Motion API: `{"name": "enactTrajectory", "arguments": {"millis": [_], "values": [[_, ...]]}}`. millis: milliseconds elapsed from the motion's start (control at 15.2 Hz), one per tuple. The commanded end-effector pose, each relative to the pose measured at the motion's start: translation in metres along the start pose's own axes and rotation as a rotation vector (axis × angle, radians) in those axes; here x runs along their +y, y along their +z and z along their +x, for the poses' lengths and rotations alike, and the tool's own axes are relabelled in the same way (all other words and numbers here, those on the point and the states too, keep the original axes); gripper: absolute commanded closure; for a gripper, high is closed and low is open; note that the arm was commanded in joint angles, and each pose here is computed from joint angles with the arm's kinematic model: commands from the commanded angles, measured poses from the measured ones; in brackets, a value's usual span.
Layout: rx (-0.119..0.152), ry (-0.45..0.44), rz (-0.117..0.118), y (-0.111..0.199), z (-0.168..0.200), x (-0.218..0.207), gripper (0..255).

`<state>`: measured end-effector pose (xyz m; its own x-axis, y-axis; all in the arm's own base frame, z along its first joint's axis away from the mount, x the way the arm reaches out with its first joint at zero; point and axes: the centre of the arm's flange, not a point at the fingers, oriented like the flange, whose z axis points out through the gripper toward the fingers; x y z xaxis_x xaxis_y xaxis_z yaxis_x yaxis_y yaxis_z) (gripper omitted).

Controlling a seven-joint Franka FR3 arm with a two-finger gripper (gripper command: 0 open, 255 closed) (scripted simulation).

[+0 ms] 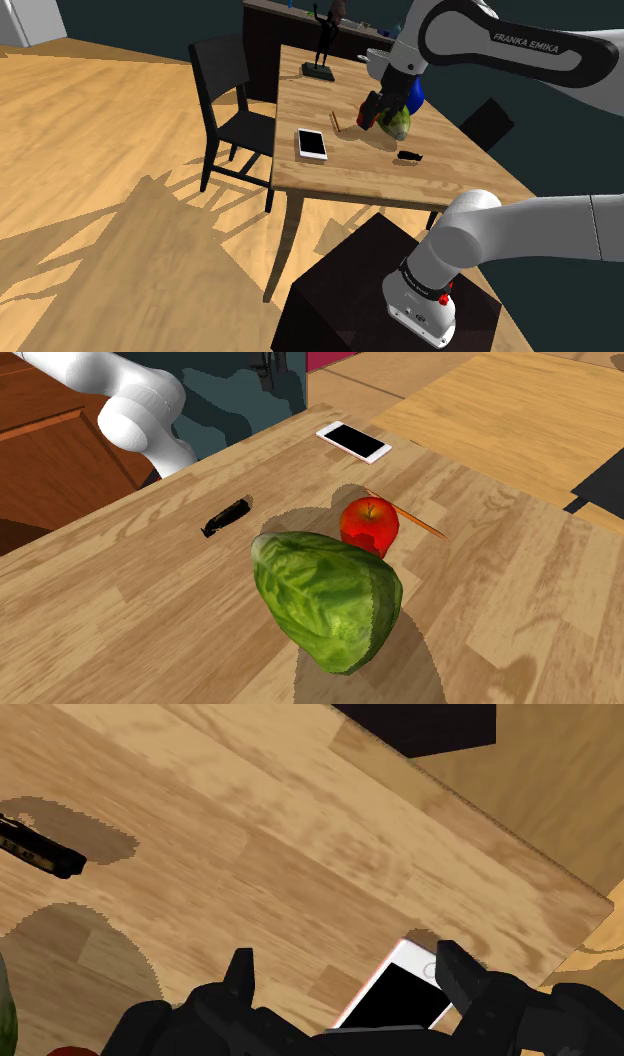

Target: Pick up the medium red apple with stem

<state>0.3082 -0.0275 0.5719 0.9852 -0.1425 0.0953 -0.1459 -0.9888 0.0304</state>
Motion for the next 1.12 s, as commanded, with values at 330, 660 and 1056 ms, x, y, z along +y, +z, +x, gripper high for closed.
{"name": "enactTrajectory", "arguments": {"millis": [330, 660, 1056], "values": [[0.0, -0.033, 0.005, 0.003, 0.038, 0.055, 0], [-0.001, -0.065, 0.01, 0.006, 0.077, 0.109, 0], [-0.001, -0.105, 0.016, 0.011, 0.127, 0.171, 0]]}}
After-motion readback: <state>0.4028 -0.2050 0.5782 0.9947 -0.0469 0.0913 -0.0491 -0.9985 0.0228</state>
